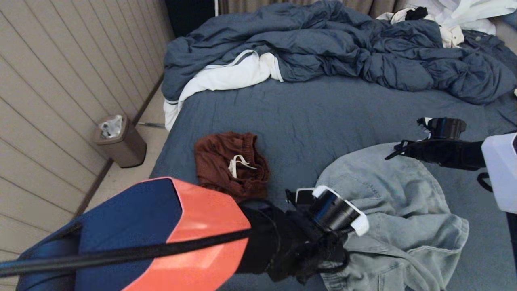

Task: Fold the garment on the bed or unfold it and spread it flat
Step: Unford the blue shorts

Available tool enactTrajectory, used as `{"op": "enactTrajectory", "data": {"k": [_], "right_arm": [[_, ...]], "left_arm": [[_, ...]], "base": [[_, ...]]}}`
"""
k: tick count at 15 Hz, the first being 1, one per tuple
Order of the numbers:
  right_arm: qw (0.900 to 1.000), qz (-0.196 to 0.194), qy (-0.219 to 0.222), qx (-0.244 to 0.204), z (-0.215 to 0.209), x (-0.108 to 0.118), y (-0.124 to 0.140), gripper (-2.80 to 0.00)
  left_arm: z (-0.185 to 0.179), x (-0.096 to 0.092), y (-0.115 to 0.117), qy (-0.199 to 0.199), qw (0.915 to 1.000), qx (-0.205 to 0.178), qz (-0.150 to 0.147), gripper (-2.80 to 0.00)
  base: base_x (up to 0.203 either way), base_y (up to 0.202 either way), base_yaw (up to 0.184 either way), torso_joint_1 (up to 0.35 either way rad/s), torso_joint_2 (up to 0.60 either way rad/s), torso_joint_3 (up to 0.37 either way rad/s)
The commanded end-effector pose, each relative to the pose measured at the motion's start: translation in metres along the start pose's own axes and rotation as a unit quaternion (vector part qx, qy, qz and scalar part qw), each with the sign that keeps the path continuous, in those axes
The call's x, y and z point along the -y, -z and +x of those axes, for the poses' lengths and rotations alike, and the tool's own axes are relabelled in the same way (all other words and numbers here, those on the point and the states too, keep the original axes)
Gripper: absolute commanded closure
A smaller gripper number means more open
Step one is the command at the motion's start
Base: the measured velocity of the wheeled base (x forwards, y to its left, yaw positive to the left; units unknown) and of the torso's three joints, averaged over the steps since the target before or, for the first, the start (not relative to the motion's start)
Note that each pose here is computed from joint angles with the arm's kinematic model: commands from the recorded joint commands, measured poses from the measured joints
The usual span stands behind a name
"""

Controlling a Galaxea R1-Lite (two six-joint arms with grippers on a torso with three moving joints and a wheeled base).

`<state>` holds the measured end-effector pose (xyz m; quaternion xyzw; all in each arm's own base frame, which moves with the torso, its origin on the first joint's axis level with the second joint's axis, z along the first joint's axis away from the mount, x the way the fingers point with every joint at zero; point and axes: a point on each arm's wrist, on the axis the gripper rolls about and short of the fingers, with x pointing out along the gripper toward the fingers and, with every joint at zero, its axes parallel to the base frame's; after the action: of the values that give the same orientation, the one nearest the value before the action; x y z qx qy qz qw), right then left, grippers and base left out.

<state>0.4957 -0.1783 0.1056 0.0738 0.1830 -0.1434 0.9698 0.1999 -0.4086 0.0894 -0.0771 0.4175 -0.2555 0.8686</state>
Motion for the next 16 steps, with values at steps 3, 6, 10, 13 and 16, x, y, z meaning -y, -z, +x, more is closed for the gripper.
{"op": "enactTrajectory", "data": {"k": [3,6,10,13,16], "right_arm": [[1.0,-0.003,0.0,-0.016,0.011,0.001,0.016,-2.8],[1.0,-0.003,-0.001,-0.018,0.011,0.001,0.017,-2.8],[1.0,-0.003,0.0,-0.021,0.013,0.002,0.02,-2.8],[1.0,-0.003,0.0,-0.021,0.013,0.002,0.021,0.0],[1.0,-0.003,-0.001,-0.011,0.018,0.003,0.024,0.0]], "left_arm": [[-0.029,0.038,0.064,0.038,0.9962,-0.054,0.057,0.0],[-0.048,0.061,0.093,0.066,0.9916,-0.071,0.085,0.0],[-0.04,0.057,0.093,0.057,0.9924,-0.068,0.085,0.0],[-0.03,0.042,0.075,0.038,0.9956,-0.058,0.063,0.0],[-0.024,0.032,0.057,0.03,0.9976,-0.042,0.045,0.0]], "base": [[0.0,0.0,0.0,0.0,0.0,0.0],[0.0,0.0,0.0,0.0,0.0,0.0],[0.0,0.0,0.0,0.0,0.0,0.0],[0.0,0.0,0.0,0.0,0.0,0.0],[0.0,0.0,0.0,0.0,0.0,0.0]]}}
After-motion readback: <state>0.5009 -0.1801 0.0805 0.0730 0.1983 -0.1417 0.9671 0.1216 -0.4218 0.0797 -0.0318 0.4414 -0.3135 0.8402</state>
